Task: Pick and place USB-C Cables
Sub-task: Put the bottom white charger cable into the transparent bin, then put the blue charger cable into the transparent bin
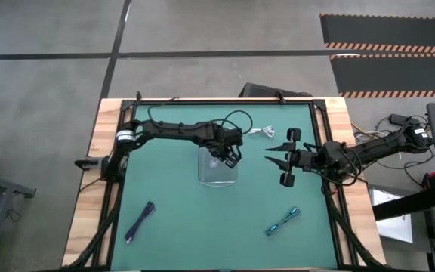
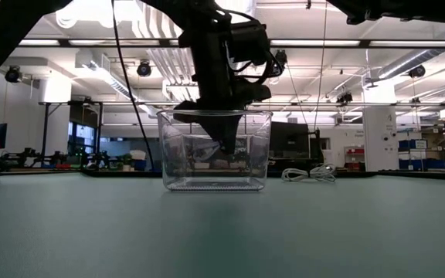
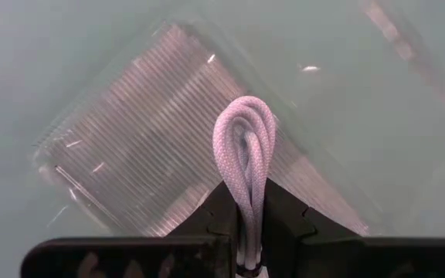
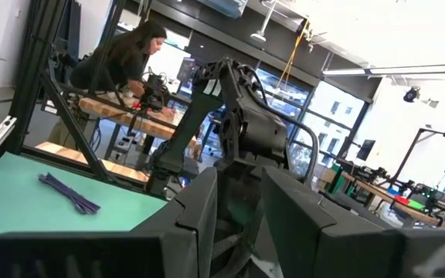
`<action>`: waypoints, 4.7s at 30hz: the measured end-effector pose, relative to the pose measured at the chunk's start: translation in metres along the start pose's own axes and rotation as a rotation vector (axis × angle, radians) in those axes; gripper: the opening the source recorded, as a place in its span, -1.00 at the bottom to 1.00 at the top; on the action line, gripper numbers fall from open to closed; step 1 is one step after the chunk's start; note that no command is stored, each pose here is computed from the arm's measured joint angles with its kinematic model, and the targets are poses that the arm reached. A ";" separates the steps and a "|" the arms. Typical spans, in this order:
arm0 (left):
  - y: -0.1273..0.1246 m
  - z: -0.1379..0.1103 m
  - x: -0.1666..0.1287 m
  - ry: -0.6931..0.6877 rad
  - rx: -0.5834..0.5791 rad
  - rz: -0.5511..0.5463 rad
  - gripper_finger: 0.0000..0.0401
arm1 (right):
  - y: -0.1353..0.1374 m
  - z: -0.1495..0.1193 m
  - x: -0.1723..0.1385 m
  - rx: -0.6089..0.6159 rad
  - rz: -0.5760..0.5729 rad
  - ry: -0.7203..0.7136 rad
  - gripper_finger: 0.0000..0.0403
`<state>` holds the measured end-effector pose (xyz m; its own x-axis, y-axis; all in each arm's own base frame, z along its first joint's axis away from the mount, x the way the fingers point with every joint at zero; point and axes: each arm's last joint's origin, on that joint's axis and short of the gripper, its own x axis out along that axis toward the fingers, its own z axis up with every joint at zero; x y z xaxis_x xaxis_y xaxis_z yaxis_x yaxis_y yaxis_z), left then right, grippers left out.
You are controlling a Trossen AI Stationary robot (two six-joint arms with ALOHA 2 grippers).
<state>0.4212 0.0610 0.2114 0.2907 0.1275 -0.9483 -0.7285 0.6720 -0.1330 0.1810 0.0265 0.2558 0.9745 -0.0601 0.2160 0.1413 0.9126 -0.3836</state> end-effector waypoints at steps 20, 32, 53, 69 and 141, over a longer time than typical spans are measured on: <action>-0.001 0.001 0.000 -0.007 0.000 -0.006 -0.90 | 0.000 0.000 0.000 -0.007 0.002 0.001 -0.50; -0.001 0.002 -0.001 -0.016 -0.001 -0.014 -0.49 | 0.000 -0.001 0.000 -0.008 0.003 0.004 -0.53; -0.014 -0.014 -0.092 -0.273 0.297 -0.036 -0.34 | 0.000 -0.001 0.000 -0.009 0.004 0.007 -0.56; -0.063 -0.116 -0.131 -0.677 0.609 -0.048 -0.34 | 0.006 -0.015 -0.001 0.088 0.037 0.159 -0.63; 0.001 -0.171 -0.098 -0.978 0.385 -0.111 -0.34 | 0.215 -0.019 0.024 0.061 0.555 1.625 -0.33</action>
<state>0.2861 -0.0756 0.2545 0.8418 0.4684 -0.2681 -0.4711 0.8801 0.0583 0.2379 0.2134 0.1610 0.0696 -0.0373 -0.9969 -0.2167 0.9749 -0.0516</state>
